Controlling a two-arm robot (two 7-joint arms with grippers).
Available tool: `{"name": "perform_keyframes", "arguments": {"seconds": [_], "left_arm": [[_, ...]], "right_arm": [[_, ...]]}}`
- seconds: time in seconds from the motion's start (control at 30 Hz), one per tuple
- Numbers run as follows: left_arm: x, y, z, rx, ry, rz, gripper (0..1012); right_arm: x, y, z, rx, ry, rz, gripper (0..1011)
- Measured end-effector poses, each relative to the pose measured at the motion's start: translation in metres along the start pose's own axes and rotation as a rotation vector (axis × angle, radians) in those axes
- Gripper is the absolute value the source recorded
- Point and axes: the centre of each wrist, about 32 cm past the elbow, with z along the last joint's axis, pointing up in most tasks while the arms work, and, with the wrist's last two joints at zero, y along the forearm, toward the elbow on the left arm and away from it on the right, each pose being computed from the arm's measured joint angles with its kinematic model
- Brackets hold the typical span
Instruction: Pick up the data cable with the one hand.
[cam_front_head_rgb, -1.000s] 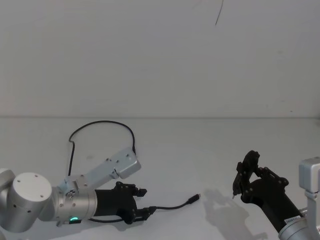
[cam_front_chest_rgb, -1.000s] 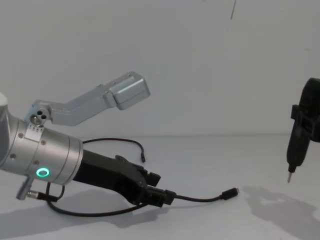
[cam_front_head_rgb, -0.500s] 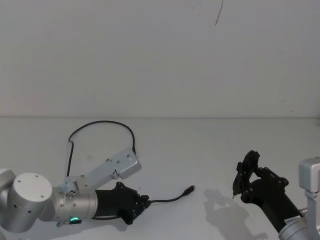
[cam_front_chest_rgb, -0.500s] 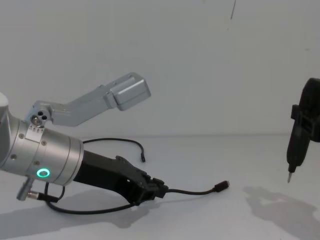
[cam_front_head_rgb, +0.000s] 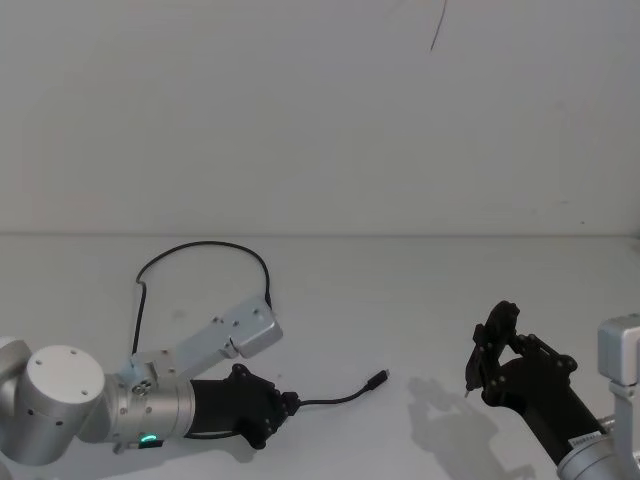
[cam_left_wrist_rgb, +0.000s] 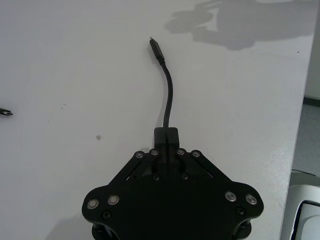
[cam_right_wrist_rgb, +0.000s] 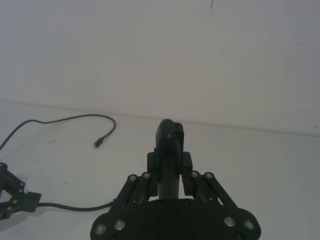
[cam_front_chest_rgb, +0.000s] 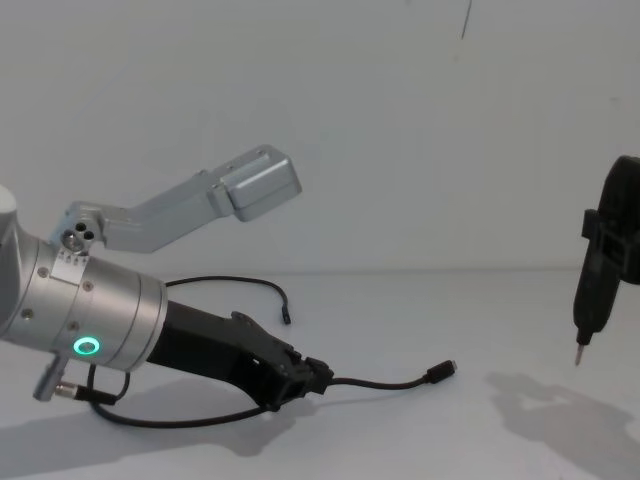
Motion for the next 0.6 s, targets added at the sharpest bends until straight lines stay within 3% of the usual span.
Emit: {"name": "perform_keyframes", "arguments": {"seconds": [0.3, 0.6], "left_arm": [[-0.0001, 0.0004, -0.0003, -0.004, -0.004, -0.001, 28], [0.0018, 0.0061, -0.0038, -0.051, -0.043, -0.021, 28]], "right_arm": [[0.0, 0.0001, 0.0001, 0.001, 0.001, 0.0, 263], [-0.0009, 0.0018, 0.0065, 0.042, 0.014, 0.019, 263]]}}
